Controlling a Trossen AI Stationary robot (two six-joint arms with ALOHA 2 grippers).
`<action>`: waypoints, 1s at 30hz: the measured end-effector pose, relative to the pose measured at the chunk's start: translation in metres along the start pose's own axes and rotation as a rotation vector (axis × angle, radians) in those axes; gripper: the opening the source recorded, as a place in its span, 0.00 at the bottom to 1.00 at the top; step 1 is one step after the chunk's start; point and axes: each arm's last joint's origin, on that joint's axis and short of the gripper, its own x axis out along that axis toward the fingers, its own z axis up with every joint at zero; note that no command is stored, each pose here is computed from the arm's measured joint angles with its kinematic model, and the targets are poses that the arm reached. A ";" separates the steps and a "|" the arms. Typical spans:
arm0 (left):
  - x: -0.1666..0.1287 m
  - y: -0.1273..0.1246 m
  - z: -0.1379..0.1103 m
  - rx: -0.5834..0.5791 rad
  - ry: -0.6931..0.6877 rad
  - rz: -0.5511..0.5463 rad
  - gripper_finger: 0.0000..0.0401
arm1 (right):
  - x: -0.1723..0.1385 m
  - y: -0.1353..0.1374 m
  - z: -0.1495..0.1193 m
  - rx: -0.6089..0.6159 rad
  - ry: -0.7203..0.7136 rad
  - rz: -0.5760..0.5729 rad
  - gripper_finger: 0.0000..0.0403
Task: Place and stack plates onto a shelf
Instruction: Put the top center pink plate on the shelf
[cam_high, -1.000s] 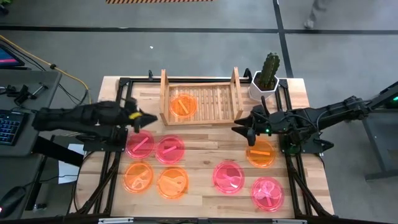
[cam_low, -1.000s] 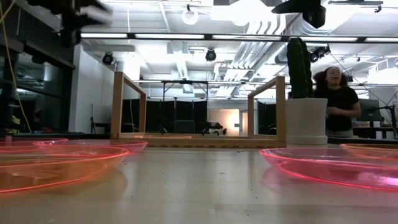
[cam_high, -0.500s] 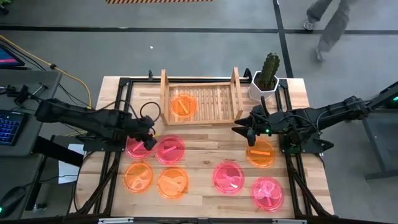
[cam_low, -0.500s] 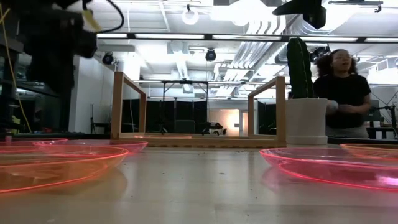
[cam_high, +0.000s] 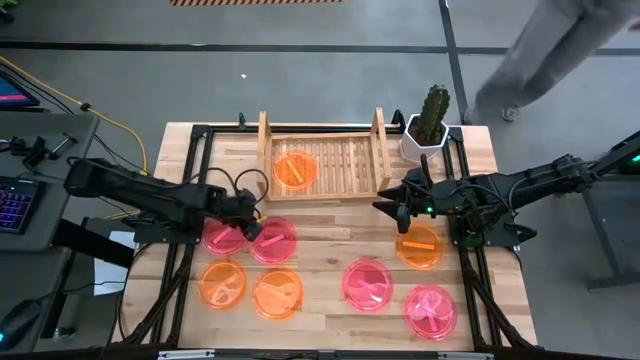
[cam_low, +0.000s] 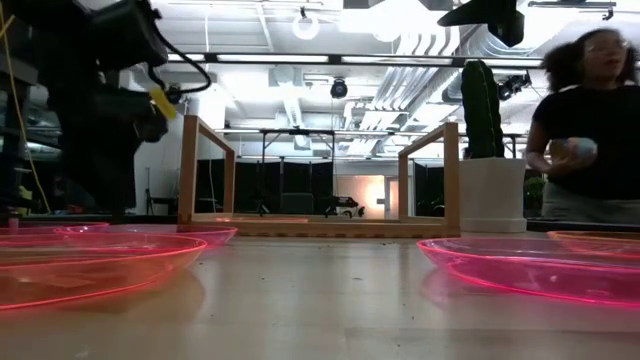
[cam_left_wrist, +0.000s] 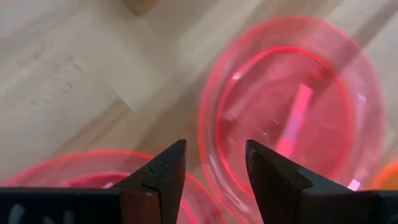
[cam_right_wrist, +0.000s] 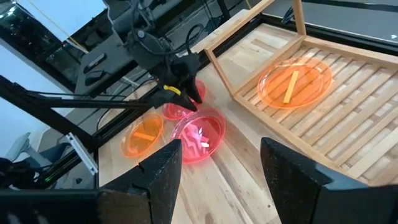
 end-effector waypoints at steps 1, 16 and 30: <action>0.002 0.000 0.001 0.016 -0.009 0.014 0.39 | 0.000 0.000 0.000 0.000 -0.001 -0.001 0.50; 0.030 -0.001 0.006 0.070 0.063 0.061 0.39 | 0.000 0.000 0.000 -0.001 -0.008 -0.011 0.50; 0.028 -0.003 0.007 0.077 0.046 0.023 0.05 | 0.000 -0.001 0.000 -0.013 -0.015 -0.030 0.50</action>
